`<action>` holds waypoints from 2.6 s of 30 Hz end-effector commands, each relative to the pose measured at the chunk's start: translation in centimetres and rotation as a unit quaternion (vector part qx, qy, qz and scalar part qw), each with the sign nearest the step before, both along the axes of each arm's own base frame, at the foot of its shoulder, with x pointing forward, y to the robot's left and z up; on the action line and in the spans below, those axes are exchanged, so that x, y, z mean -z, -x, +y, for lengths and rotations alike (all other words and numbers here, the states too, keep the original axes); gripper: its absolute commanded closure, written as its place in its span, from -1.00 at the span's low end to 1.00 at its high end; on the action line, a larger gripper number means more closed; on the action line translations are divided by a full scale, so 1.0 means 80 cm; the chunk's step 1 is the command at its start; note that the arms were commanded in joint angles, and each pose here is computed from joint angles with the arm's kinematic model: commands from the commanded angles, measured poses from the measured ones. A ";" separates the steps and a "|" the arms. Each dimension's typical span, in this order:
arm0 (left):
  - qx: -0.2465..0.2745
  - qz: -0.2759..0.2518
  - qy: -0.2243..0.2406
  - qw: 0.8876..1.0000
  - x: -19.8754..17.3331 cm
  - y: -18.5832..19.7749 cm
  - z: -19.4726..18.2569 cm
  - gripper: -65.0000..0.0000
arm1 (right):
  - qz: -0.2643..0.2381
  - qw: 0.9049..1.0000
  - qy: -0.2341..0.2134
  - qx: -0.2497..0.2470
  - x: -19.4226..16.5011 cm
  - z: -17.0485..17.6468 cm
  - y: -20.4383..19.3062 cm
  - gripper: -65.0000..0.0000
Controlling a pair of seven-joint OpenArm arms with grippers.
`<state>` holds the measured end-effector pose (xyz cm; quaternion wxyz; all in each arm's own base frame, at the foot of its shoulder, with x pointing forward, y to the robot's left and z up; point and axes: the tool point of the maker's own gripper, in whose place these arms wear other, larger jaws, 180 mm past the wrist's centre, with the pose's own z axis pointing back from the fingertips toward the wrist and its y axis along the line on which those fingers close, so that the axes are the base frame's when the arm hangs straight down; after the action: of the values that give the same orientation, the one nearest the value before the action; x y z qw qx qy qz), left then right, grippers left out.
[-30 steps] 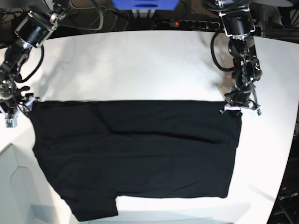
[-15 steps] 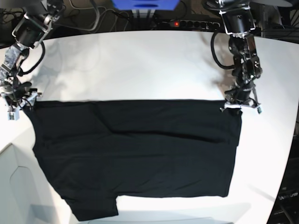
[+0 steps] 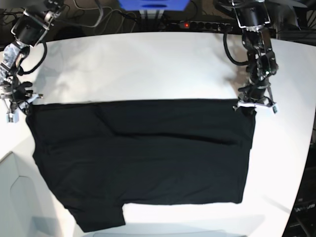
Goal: Fold the T-shirt properly
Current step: 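Grasp the side edges and drag the shirt toward the robot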
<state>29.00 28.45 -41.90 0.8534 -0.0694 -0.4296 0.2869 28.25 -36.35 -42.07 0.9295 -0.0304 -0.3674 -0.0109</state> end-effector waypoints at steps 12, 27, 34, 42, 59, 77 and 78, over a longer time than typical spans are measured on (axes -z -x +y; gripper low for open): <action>-0.017 -0.063 -0.069 0.995 -0.087 0.019 0.034 1.00 | 0.001 0.993 0.113 -0.031 -0.072 -0.012 0.014 1.00; 0.009 -0.126 -0.045 0.991 -0.170 -0.074 0.018 1.00 | -0.045 0.983 0.157 -0.083 -0.203 0.012 -0.161 1.00; 0.013 -0.122 -0.037 0.992 -0.172 -0.081 0.015 1.00 | -0.046 0.986 0.147 -0.070 -0.228 0.006 -0.183 1.00; 0.014 -0.111 -0.039 0.993 -0.162 -0.071 0.015 1.00 | -0.030 0.988 0.137 -0.057 -0.206 -0.004 -0.163 1.00; 0.001 -0.100 -0.039 0.994 -0.152 -0.040 0.021 1.00 | -0.087 0.987 0.136 0.001 -0.217 -0.021 -0.113 1.00; 0.026 0.011 -0.063 0.998 -0.092 0.081 0.009 1.00 | 0.077 0.973 0.213 -0.046 -0.120 -0.015 0.066 1.00; 0.027 0.020 -0.063 0.997 -0.087 0.089 0.009 1.00 | 0.090 0.972 0.214 -0.049 -0.112 -0.015 0.077 1.00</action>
<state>21.47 28.31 -36.16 0.8806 -0.0355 -0.4059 0.2421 21.40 -36.60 -34.65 0.9392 -0.1883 -0.2642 0.1128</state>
